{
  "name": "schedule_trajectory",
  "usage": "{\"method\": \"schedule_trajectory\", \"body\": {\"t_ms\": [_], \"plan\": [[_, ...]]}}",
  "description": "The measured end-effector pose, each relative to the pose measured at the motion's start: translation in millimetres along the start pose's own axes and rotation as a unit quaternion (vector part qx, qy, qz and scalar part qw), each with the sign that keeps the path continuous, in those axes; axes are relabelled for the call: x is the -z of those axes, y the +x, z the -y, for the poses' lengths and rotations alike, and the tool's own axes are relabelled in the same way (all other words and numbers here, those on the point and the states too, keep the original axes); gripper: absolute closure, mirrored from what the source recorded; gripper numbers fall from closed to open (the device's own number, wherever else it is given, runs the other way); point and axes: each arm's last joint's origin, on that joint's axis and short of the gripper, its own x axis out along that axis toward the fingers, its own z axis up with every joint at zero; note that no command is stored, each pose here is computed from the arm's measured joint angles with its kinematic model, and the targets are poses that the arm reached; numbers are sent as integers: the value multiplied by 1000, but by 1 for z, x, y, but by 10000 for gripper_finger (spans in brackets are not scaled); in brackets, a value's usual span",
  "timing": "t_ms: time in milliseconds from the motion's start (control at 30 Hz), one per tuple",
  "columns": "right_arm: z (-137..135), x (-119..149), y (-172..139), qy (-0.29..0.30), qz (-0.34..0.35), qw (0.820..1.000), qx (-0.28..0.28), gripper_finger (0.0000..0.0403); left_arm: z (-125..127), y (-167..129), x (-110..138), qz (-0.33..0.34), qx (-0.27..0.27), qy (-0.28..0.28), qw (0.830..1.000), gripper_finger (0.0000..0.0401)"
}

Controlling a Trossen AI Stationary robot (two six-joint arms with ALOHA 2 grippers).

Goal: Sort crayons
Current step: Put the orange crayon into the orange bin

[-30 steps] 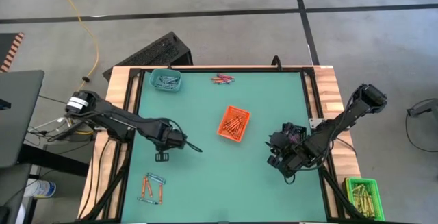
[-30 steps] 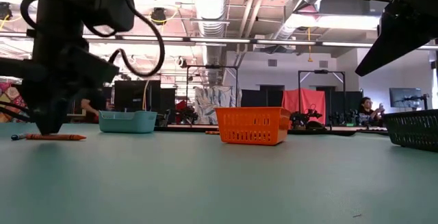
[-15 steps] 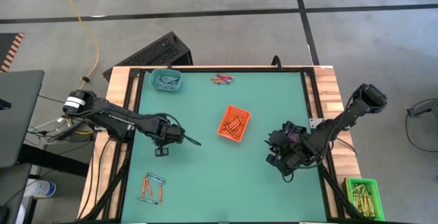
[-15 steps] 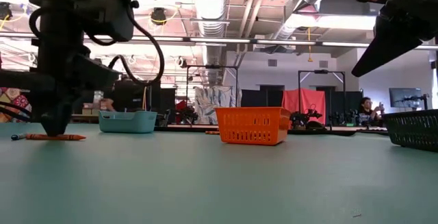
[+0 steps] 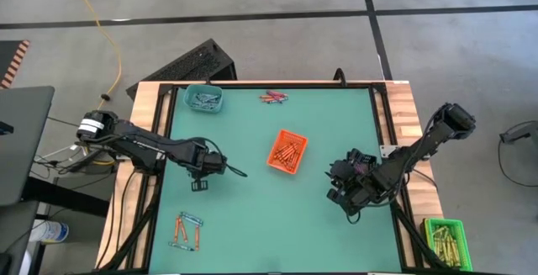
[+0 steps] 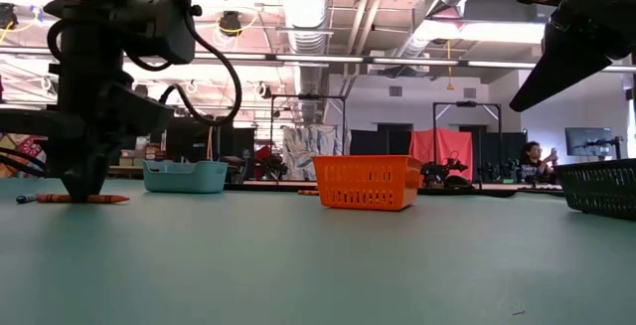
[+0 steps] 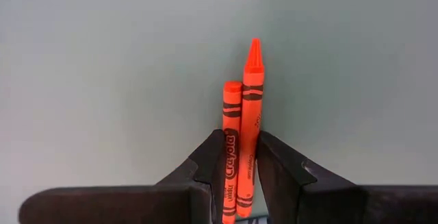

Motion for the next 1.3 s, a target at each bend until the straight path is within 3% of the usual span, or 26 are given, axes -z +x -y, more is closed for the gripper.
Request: {"method": "schedule_trajectory", "body": {"t_ms": [533, 700, 967, 1300], "plan": [[0, 0, 0, 0, 0, 1000, 0, 270, 2, 0, -2, 5, 22, -1, 1000, 339], [0, 0, 0, -1, -1, 1000, 0, 270, 0, 0, 0, 1, -4, -2, 1000, 341], [0, 0, 0, -6, 0, 1000, 0, 270, 2, -3, -2, 10, -18, 9, 1000, 382], [0, 0, 0, -6, 1, 1000, -1, 270, 6, -14, -11, 23, -23, 25, 999, 392]]}}
